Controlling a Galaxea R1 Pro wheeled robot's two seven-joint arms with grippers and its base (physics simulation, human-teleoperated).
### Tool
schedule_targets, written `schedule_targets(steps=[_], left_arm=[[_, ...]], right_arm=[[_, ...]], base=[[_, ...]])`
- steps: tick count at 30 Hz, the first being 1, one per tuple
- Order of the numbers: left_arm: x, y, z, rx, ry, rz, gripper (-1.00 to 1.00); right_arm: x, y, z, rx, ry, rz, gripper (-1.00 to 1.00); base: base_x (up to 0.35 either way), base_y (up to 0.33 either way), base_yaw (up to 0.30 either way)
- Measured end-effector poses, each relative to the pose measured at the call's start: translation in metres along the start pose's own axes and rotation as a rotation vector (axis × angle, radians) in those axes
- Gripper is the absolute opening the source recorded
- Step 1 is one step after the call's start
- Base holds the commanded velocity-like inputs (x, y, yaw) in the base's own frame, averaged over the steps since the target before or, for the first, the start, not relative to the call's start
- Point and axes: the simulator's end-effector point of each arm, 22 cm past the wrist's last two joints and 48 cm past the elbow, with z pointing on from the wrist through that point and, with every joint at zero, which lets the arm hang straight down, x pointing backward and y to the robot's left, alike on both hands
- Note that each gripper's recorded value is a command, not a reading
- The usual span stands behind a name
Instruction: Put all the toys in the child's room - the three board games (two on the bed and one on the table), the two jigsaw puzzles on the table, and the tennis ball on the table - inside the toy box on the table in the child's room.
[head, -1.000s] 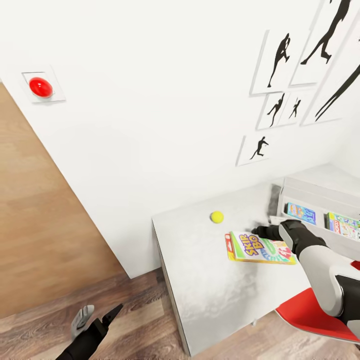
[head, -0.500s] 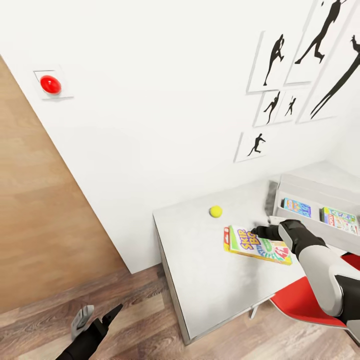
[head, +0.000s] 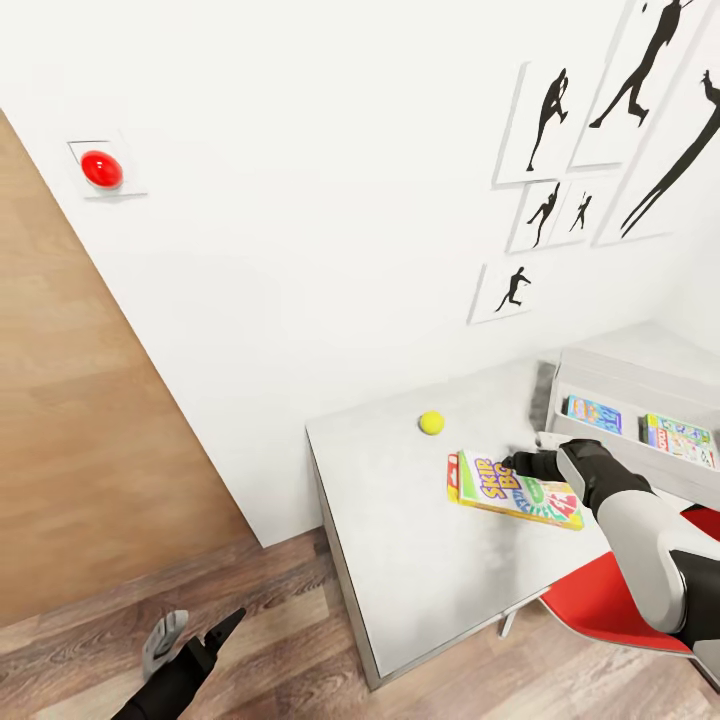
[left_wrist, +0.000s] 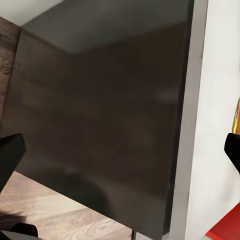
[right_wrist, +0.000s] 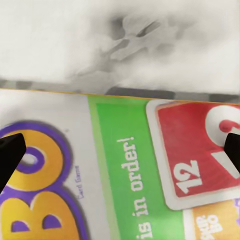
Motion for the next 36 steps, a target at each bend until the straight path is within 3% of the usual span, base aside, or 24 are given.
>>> schedule_targets(steps=[23,36], left_arm=[[0.000,0.000,0.000,0.001,-0.002,0.000,1.00],[0.000,0.000,0.000,0.001,-0.003,0.000,1.00]], right_arm=[[0.004,0.004,0.002,-0.002,0.001,-0.008,1.00],[-0.004,0.014,0.003,-0.005,-0.038,-0.037,1.00]], base=[[-0.114,0.000,0.000],[-0.016,0.000,0.000]])
